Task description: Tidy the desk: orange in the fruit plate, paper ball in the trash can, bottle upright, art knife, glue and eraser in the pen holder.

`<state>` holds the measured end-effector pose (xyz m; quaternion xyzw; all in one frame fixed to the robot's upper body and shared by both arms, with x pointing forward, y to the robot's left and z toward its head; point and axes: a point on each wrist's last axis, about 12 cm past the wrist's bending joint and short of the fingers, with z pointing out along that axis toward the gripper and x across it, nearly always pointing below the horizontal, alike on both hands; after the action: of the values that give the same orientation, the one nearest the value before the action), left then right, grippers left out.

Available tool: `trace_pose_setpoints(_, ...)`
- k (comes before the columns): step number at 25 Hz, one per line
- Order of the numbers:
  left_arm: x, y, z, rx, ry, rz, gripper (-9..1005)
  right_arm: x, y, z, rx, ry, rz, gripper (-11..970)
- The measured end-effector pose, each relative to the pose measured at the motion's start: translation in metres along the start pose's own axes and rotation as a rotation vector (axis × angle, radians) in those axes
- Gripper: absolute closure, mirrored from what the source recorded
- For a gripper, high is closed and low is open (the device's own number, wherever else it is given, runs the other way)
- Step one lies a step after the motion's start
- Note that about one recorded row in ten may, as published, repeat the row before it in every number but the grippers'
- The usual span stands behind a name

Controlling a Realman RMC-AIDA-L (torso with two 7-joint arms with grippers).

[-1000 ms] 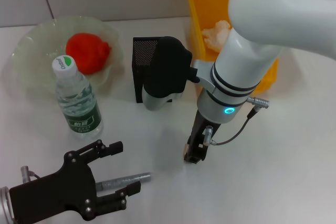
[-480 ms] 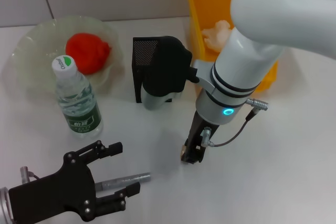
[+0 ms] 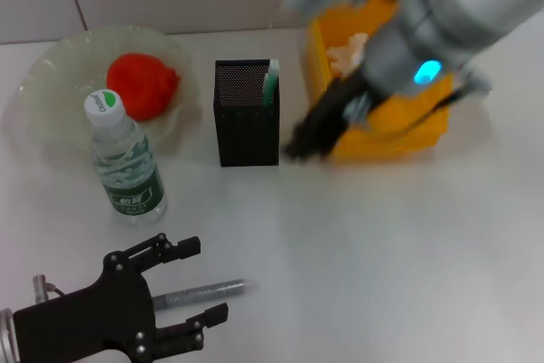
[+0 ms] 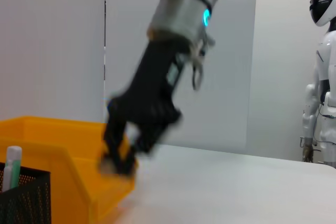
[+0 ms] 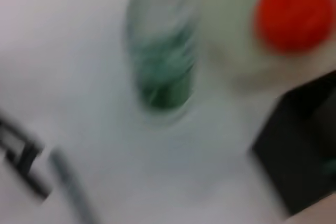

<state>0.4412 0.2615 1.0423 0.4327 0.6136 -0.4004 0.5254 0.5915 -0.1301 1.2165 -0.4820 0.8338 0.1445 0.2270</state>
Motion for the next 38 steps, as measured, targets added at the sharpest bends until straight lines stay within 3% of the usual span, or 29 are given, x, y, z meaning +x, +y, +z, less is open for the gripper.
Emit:
trace_pose_setpoints(4,0.000,0.000,0.000,0.002,0.002,0.001,182,0.000,-0.024,-0.040,0.101,-0.160,0.055,697)
trace_pose_setpoints(7,0.000,0.000,0.001,0.004,0.001,0.002,182,0.002,-0.037,-0.049,0.132,-0.244,0.091,697)
trace_pose_setpoints(16,-0.001,0.001,0.002,0.008,-0.002,-0.001,182,0.000,-0.050,-0.019,0.081,-0.267,0.088,697)
trace_pose_setpoints(38,-0.002,0.002,0.005,0.012,-0.007,0.005,182,-0.002,-0.054,0.017,0.010,-0.299,0.028,668)
